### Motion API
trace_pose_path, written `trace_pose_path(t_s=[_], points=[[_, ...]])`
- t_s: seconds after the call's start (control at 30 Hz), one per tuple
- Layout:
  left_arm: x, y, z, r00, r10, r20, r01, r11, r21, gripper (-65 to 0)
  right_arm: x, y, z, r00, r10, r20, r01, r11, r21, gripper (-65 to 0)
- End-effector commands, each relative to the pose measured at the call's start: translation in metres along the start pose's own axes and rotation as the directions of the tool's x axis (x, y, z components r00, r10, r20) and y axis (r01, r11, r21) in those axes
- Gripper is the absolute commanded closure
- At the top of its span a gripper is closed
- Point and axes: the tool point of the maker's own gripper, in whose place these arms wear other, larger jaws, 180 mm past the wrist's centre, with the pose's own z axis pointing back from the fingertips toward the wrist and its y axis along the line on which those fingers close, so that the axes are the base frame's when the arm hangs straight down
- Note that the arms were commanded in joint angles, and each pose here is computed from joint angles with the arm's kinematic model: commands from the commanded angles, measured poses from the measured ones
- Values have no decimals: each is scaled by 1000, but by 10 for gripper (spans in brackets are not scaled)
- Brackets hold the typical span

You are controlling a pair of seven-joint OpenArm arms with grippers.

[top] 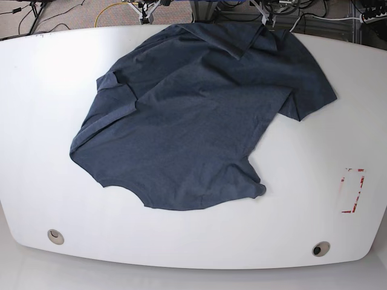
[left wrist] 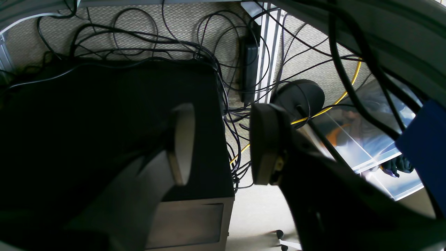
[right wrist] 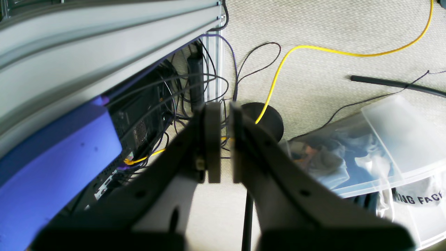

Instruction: Layout the t-shirt on the table in an organized manner, then fold the t-shirt properly

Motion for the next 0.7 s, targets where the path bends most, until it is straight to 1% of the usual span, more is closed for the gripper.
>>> trace_pose_path(t_s=[0.0,0.67], points=[[-5,-1,0,1000,-2,0,2,1000,3,-247,-6,2,1,1000,-2,-19,3,1000,13,-38],[-12,-4,0,1000,2,-8,-2,1000,0,-247,-5,1,0,1000,-2,-18,2,1000,9,-39]])
